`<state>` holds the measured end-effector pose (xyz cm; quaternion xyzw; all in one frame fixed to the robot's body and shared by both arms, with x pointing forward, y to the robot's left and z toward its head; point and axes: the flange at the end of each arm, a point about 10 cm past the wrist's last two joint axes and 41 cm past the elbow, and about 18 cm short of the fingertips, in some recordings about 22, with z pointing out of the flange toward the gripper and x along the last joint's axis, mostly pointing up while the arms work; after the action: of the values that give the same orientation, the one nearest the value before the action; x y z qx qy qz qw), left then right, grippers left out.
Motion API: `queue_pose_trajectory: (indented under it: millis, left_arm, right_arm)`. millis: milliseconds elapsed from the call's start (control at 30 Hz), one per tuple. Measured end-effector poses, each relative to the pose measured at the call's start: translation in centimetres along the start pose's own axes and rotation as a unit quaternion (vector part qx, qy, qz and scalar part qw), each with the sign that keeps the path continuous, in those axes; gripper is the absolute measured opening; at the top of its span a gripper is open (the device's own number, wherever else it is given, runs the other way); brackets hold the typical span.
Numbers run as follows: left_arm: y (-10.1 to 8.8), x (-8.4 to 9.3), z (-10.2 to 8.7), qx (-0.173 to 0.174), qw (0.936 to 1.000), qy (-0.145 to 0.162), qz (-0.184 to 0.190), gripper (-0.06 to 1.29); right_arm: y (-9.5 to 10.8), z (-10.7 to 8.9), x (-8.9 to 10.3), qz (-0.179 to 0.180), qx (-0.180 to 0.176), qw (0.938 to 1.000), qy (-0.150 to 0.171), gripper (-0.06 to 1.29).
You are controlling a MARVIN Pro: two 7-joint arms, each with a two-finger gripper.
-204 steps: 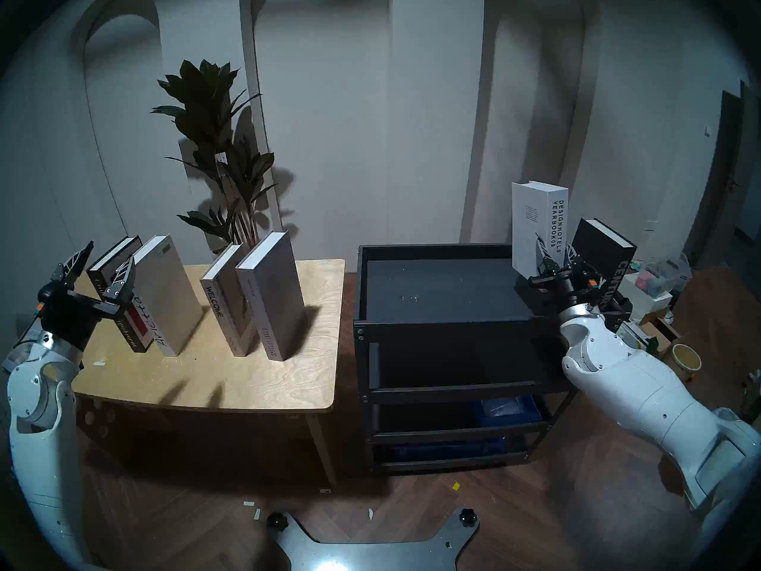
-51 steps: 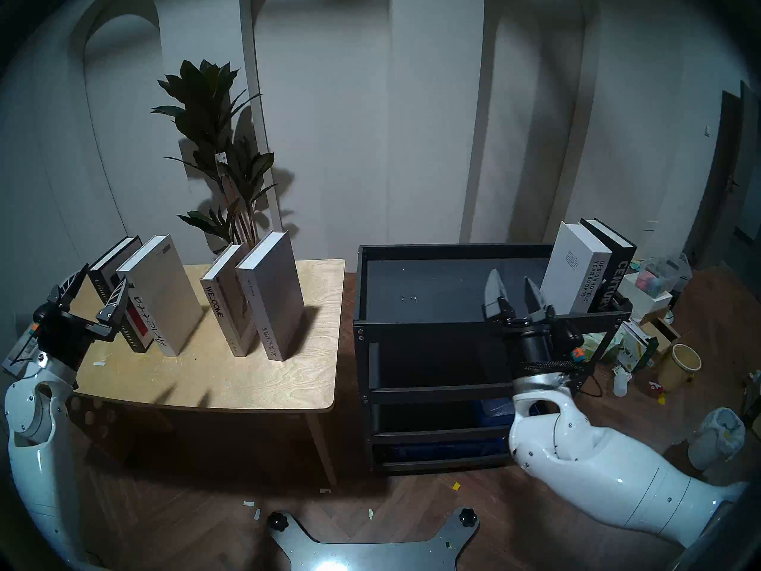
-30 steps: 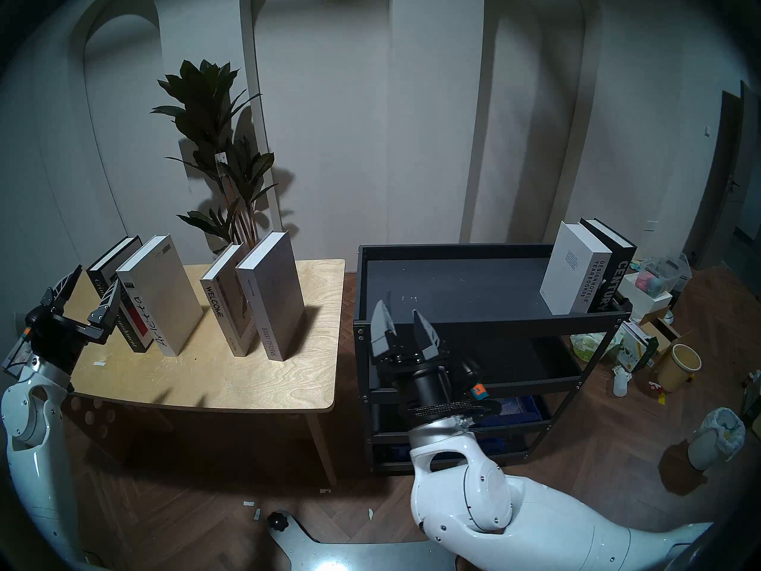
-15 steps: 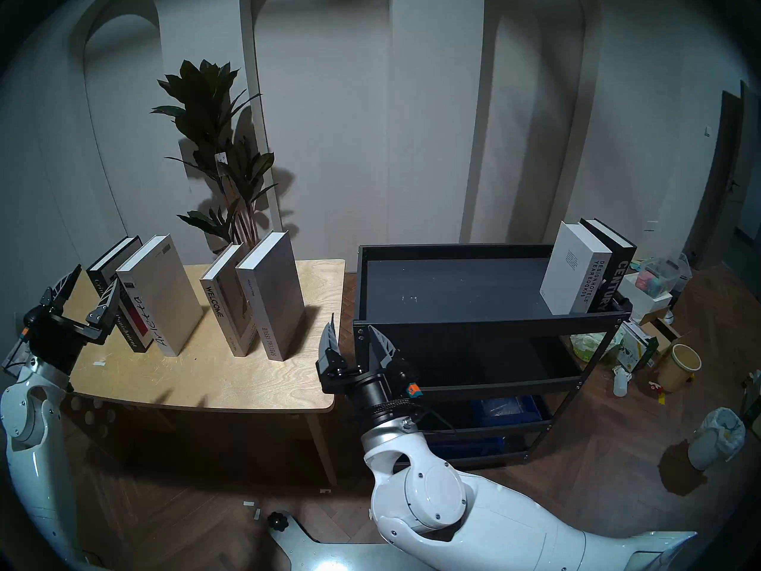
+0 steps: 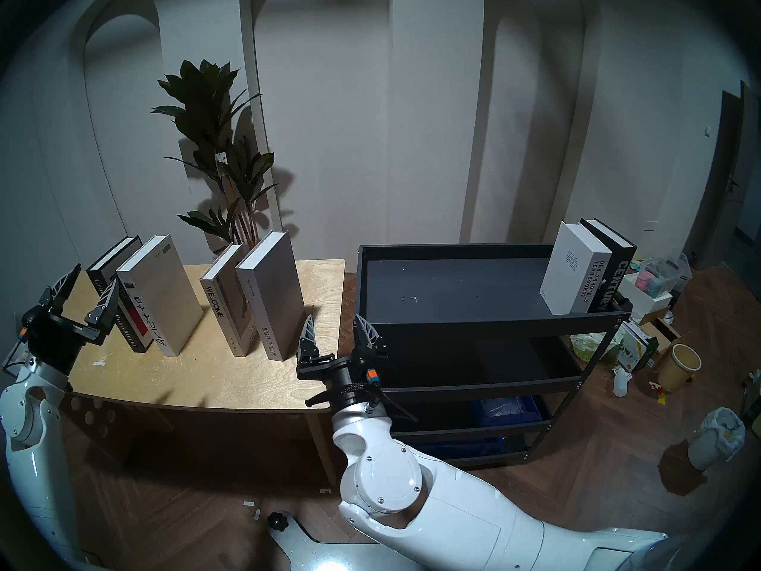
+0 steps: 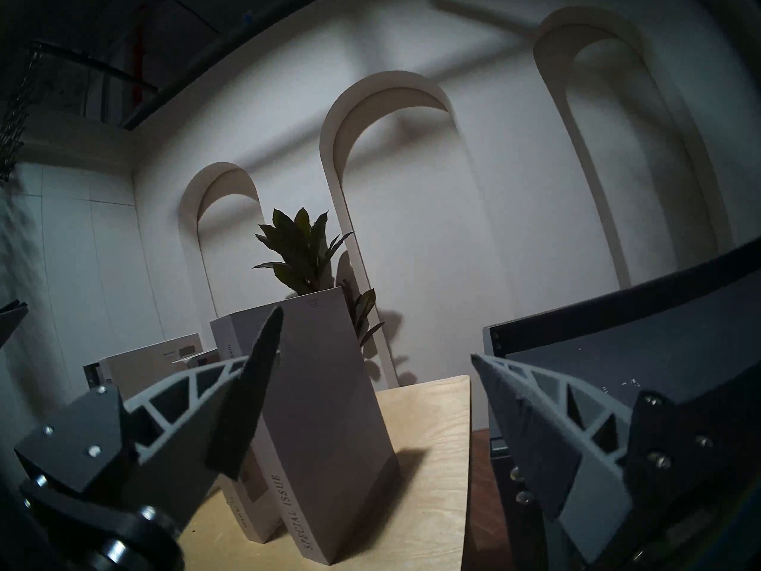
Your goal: Move the books from the display table onto the shelf, standing them upright with spines facing out and tallest at one end
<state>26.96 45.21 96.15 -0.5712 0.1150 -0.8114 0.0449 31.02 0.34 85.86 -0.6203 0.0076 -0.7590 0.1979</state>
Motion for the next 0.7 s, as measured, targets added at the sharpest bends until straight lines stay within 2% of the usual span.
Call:
queue_pose_trajectory:
  millis: [300,700]
  left_arm:
    - [0.0,0.1,-0.1,-0.003,1.0,0.002,-0.001,1.24]
    - [-0.1,0.1,-0.1,-0.006,1.0,0.004,-0.003,1.24]
  right_arm:
    - [-1.5,1.1,-0.7,-0.068,-0.025,0.9969,0.031,1.22]
    - [-5.0,2.3,-2.3,-0.163,-0.025,0.9835,0.075,1.22]
